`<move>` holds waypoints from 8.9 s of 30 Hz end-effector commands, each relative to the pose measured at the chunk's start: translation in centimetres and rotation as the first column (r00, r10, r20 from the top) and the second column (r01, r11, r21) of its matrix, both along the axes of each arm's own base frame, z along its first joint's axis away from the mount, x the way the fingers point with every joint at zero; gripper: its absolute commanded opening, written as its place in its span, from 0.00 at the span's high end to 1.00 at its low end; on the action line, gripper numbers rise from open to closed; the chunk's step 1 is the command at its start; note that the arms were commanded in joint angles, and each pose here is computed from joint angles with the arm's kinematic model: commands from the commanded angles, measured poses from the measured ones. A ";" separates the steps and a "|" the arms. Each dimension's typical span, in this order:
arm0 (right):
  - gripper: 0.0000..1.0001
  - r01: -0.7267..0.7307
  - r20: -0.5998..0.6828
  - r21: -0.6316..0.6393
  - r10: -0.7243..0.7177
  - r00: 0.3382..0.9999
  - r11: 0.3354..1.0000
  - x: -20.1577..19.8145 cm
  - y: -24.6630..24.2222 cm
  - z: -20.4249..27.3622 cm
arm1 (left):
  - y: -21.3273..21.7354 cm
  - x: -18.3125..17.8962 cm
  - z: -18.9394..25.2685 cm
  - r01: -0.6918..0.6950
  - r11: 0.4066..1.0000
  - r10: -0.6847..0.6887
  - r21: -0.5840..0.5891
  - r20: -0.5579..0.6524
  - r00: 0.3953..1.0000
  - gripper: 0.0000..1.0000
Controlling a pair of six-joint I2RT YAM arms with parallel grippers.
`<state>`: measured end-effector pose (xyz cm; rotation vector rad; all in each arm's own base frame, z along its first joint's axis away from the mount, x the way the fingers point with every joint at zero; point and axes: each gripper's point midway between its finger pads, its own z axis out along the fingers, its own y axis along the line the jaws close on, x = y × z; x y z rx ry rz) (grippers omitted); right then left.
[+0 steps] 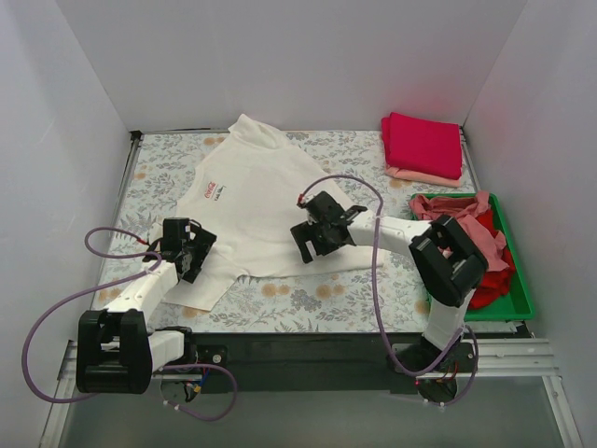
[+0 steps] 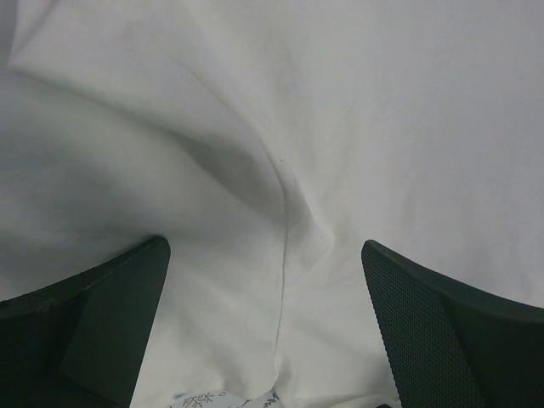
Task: Fold and stack the t-shirts
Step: Flatten the tshirt out
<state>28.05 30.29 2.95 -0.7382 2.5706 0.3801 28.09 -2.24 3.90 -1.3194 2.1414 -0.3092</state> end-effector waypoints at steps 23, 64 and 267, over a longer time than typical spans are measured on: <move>0.02 0.538 0.157 0.179 -0.564 0.811 0.824 -7.0 -16.1 7.6 | 0.8 -1.3 -0.5 -0.039 0.999 0.041 0.025 -0.050 0.998 0.02; 0.99 0.630 0.028 -0.063 -0.629 0.777 0.774 -5.9 -16.3 1.0 | 1.1 -1.5 -0.6 -0.045 0.998 0.047 0.038 -0.060 0.997 0.02; 0.99 -0.146 0.625 0.713 -0.527 0.576 0.686 -12.1 -19.3 50.0 | 5.3 -17.4 67.6 -0.459 0.858 -0.266 0.230 0.964 -0.016 1.00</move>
